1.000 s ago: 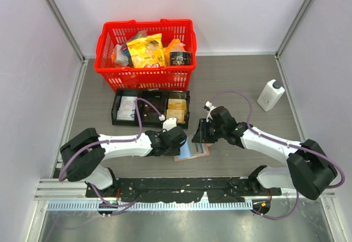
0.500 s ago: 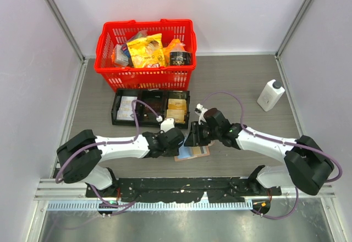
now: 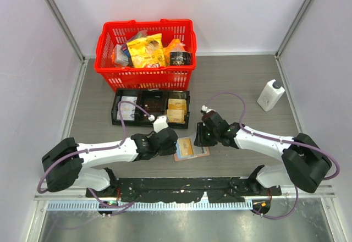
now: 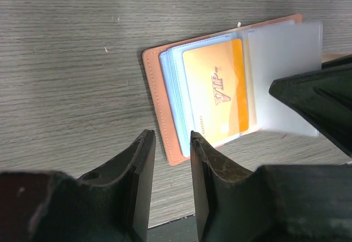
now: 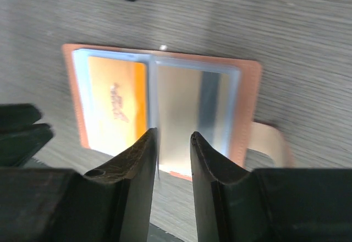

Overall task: Take the credit cards out of the card holder
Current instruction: Remove the credit card from the card holder.

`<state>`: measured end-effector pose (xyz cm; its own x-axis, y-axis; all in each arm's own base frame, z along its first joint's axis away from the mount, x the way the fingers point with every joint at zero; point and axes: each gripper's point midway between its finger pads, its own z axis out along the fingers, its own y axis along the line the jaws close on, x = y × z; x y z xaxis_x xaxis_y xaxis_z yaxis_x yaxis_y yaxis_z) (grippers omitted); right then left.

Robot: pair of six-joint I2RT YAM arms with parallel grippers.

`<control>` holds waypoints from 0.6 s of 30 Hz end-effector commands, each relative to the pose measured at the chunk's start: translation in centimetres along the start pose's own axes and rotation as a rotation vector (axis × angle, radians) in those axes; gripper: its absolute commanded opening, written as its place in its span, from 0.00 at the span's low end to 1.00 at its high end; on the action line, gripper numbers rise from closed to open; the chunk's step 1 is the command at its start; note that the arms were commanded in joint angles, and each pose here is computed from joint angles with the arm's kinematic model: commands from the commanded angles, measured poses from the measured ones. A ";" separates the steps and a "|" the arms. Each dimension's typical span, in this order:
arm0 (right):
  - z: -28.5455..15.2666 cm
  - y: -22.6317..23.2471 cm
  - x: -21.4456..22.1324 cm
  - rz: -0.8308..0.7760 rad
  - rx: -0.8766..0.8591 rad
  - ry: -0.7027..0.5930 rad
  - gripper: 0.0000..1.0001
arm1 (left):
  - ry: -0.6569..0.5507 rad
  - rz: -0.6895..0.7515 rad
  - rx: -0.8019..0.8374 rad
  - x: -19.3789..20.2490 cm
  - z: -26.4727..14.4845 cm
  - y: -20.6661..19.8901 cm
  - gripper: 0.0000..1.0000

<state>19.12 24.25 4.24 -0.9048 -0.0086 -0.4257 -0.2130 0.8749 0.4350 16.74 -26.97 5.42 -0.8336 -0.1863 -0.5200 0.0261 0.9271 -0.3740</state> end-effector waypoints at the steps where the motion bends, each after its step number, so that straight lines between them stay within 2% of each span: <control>1: -1.8 -2.5 -2.9 -0.006 0.183 -0.134 0.36 | -0.055 -0.023 0.043 -1.5 -1.0 -1.2 0.35; 5: -3.6 -4.1 -4.1 0.002 0.287 -0.205 0.41 | -0.067 -0.015 0.070 -2.2 -1.4 -2.1 0.35; 8: -5.1 -3.3 -5.3 0.010 0.240 -0.284 0.45 | -0.070 -0.010 0.073 -2.3 -1.2 -2.4 0.35; 13: -5.3 1.7 -5.6 -0.022 -0.075 -0.334 0.46 | -0.061 0.011 0.065 -2.2 -0.6 -2.8 0.35; 15: -5.3 4.0 -5.2 -0.029 -0.210 -0.323 0.46 | -0.058 0.019 0.051 -2.1 -0.3 -2.7 0.35; 18: -4.4 5.8 -4.7 -0.040 -0.314 -0.284 0.46 | -0.052 0.035 0.028 -2.1 0.4 -2.4 0.36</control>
<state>20.98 23.35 10.66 -0.7630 0.1315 -0.6329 -0.2647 0.8297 0.4914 17.33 -28.00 6.37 -0.8255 -0.1721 -0.5376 0.0563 0.9225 -0.3818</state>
